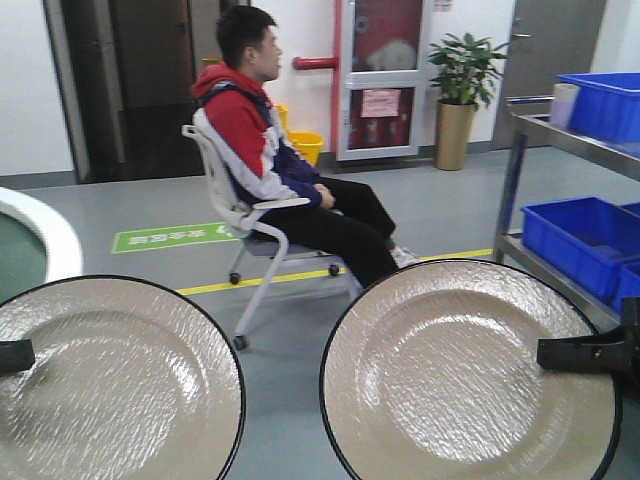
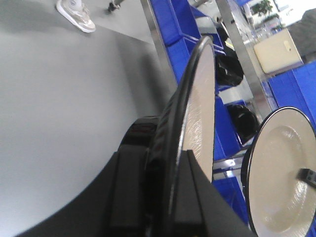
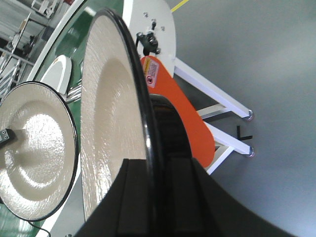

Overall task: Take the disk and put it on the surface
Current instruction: 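Hold both plates while the base drives to the steel table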

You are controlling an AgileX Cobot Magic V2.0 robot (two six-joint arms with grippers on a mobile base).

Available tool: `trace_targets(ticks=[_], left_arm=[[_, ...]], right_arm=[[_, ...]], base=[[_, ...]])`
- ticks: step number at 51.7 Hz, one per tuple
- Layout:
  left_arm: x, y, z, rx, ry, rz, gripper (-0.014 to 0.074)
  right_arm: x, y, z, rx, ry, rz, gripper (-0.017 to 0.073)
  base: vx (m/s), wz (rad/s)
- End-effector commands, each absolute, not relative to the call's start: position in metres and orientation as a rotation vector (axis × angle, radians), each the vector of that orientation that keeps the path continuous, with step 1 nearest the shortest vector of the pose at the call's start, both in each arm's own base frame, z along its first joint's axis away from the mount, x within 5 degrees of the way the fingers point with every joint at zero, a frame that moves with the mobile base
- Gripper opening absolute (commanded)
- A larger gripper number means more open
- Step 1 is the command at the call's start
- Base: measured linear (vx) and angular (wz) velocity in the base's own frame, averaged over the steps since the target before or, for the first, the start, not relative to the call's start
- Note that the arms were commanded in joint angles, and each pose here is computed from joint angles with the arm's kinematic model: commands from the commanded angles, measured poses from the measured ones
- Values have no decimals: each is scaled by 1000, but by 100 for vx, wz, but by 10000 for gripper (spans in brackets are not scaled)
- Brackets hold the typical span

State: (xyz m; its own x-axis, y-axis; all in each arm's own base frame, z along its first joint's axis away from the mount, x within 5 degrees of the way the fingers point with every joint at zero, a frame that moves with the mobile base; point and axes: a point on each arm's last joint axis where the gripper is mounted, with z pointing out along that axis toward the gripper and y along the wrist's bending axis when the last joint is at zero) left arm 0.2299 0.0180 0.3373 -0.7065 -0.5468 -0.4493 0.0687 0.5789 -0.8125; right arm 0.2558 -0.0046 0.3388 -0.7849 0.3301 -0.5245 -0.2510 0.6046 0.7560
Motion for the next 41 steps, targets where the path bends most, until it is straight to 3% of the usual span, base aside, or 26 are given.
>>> trace_targets(ticks=[1,41], left_arm=[[227,11,364,-375,1960,-1233,-2],[227,11,364,-375,1959,-1232,-2]], right_arm=[[252,1,366,62,2029,1257,-9],[252,1,366,59,2030,1260,-9]], base=[[0,-35],[12,-32]])
